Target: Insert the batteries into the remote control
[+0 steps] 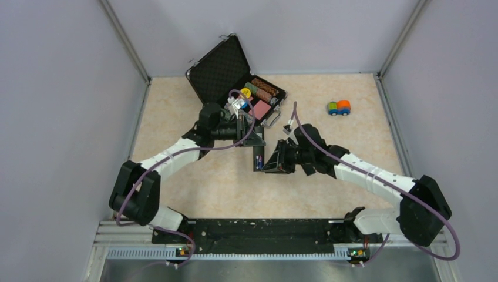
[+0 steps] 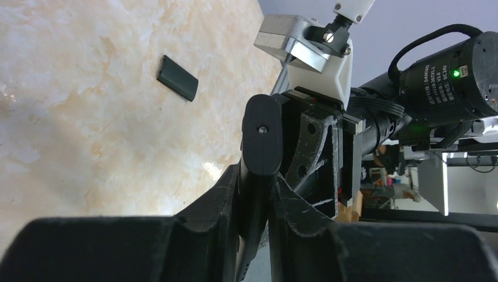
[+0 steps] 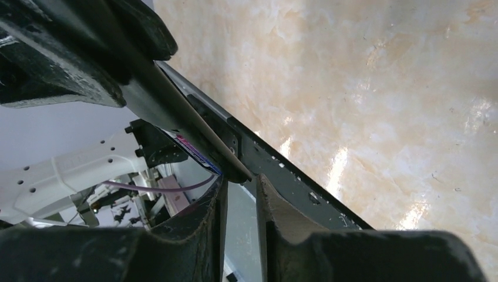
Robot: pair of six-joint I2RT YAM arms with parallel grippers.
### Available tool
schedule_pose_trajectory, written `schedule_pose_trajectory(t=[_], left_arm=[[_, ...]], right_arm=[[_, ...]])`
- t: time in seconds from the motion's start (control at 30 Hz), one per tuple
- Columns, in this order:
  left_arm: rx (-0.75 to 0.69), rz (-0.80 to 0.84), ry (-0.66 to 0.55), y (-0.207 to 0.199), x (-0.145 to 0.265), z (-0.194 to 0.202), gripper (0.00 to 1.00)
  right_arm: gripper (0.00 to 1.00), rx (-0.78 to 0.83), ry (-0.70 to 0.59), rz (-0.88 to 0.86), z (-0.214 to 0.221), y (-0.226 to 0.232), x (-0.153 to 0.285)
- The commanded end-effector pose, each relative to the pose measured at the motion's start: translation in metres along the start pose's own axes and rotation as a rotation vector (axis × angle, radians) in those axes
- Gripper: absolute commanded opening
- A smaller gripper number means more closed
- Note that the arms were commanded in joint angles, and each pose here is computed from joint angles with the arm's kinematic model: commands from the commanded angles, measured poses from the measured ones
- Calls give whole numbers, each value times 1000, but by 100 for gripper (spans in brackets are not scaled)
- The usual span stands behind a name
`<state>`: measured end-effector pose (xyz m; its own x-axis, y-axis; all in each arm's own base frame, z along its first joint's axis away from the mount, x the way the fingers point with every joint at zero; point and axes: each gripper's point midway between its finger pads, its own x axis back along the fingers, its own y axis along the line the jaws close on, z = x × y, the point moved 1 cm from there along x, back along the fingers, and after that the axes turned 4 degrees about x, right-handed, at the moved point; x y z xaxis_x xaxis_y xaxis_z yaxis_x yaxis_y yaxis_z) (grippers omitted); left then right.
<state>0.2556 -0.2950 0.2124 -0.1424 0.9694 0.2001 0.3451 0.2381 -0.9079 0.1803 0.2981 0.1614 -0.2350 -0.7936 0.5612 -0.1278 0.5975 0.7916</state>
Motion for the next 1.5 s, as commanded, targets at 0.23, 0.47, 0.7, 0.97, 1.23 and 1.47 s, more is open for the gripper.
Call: schedule_pose_trajectory(t=[0.23, 0.47, 0.7, 0.97, 1.23, 1.47], left_arm=[[-77, -17, -13, -58, 17, -2, 0], [27, 27, 19, -63, 13, -1, 0], [60, 43, 15, -70, 14, -1, 0], [106, -87, -50, -46, 26, -8, 0], [111, -253, -180, -10, 62, -14, 0], [141, -280, -208, 2, 77, -14, 0]], right_arm=[[53, 237, -210, -124, -20, 34, 48], [59, 314, -242, -196, -28, 57, 56], [60, 364, -232, -207, -30, 63, 57], [59, 347, -320, -100, -43, 49, 64], [60, 253, -347, 630, -68, -109, 100], [75, 342, -141, 898, -71, -175, 96]])
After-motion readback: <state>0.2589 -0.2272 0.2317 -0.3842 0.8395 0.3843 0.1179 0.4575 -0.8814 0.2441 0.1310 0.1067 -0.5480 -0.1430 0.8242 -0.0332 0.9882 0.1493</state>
